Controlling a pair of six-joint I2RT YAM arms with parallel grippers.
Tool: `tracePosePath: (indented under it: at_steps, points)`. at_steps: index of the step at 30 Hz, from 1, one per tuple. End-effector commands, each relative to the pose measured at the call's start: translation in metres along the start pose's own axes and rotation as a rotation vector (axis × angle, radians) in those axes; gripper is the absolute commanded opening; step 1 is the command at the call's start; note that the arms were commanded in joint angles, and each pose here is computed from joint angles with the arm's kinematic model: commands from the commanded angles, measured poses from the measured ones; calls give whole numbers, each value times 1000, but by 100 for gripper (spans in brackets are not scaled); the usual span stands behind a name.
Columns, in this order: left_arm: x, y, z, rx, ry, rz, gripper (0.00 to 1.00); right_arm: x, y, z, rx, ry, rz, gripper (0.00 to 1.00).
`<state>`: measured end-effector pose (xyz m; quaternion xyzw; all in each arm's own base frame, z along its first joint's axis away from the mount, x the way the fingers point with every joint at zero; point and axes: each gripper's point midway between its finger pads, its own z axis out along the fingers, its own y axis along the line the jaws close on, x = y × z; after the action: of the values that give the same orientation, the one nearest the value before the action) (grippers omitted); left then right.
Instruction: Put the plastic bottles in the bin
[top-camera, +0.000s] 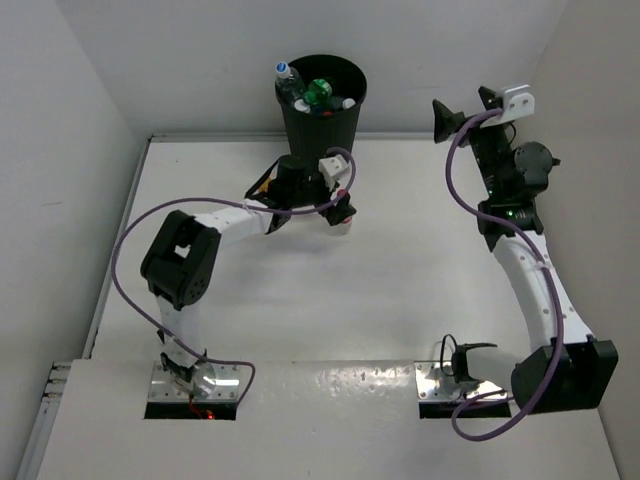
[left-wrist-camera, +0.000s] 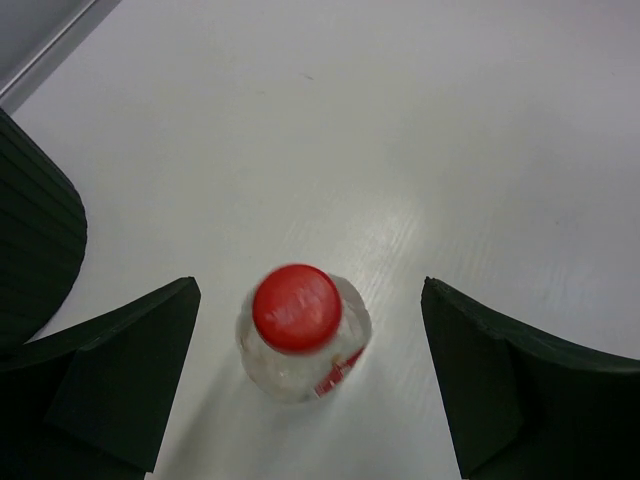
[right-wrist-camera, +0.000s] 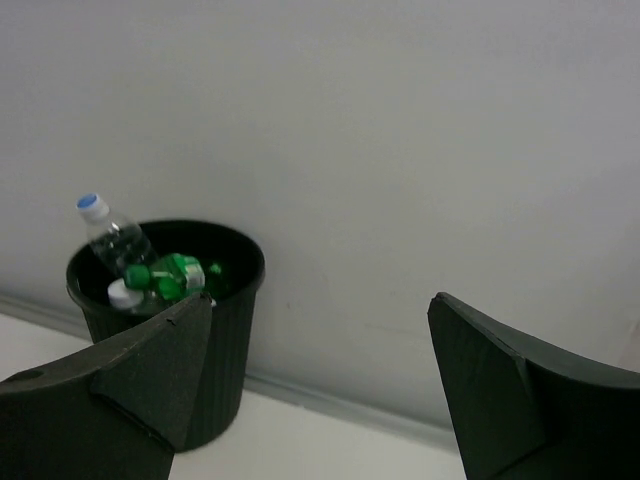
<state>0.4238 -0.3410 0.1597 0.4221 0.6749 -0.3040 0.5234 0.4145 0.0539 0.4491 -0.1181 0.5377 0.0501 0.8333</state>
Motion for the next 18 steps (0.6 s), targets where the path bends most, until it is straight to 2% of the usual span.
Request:
tracePosePath:
  at_steps: [1,4,6,7,8,11,12,13,14,15,17,18]
  points:
    - [-24,19,23,-45,-95,-27,100,-7,-7,-16,27,23,-33,87]
    - [-24,27,37,-43,-81,-35,100,-4,-14,-23,55,45,-37,87]
    - [-14,21,46,7,-59,-61,94,-1,-17,-26,66,55,-42,87]
    - [-23,29,44,-5,-71,-56,90,1,-18,-27,69,59,-47,87]
    - [-23,27,44,10,-73,-56,80,1,-20,-28,73,59,-49,87]
    - [-35,31,34,36,-87,-65,64,5,-19,-29,69,62,-53,87]
    - [-42,29,31,52,-90,-64,55,6,-19,-30,69,61,-52,87]
    - [-51,25,26,89,-100,-61,50,12,-18,-32,69,71,-47,87]
    - [-77,21,18,107,-130,-56,44,15,-16,-33,63,75,-44,87]
    - [-93,24,9,108,-157,-55,30,20,-15,-35,60,82,-39,87]
    - [-123,20,-5,106,-203,-67,16,26,-11,-39,50,83,-35,87]
    - [-158,16,-21,101,-264,-31,12,34,-9,-42,44,98,-24,87]
